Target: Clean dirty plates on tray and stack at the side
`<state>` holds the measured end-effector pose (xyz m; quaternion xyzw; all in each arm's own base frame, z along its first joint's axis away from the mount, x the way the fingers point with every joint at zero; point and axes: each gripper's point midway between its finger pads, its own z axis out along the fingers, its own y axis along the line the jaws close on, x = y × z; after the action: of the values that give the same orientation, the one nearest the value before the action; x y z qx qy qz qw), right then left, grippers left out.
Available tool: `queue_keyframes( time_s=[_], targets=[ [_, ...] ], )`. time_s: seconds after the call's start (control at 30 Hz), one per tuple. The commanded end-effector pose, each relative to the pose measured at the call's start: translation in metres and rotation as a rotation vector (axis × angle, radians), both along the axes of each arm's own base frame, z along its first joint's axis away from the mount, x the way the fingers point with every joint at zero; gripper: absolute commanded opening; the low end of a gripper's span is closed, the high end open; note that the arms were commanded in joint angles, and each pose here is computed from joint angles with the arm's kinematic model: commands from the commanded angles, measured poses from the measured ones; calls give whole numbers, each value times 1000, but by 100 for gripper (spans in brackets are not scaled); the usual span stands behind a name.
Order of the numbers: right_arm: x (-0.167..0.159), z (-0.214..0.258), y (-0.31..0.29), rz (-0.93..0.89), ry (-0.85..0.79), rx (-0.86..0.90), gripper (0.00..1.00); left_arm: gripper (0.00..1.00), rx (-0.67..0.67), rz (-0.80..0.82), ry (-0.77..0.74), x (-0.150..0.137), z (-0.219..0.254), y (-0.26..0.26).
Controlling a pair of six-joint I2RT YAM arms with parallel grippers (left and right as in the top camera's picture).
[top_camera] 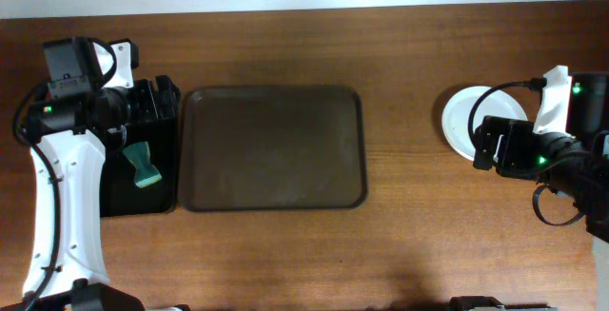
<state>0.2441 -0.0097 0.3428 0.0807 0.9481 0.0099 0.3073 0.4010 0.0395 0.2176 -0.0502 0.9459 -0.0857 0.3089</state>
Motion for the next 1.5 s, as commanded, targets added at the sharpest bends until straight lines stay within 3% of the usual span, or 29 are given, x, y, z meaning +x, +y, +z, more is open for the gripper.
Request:
queue_keyframes(
  time_s=[0.0,0.2,0.37,0.57,0.77,1.27,1.47],
  targets=[
    [1,2,-3,-10,-4,-9,99,99,4,-22,-32,0,11,-3],
    [3,22,-6,-16,-121,-33,98,99,4,-22,-32,0,11,-3],
    [16,39,-9,-17,-453,-66,98,99,4,-22,-32,0,11,-3],
    [-5,-33,-5,23,-671,-102,98,99,4,-22,-32,0,11,-3],
    [-4,-77,8,80,-925,-79,98,99,4,-22,-32,0,11,-3],
    [2,-149,14,103,-1025,-71,98,99,4,-22,-32,0,11,-3],
    [2,-187,14,100,-867,-63,98,99,4,-22,-32,0,11,-3]
  ],
)
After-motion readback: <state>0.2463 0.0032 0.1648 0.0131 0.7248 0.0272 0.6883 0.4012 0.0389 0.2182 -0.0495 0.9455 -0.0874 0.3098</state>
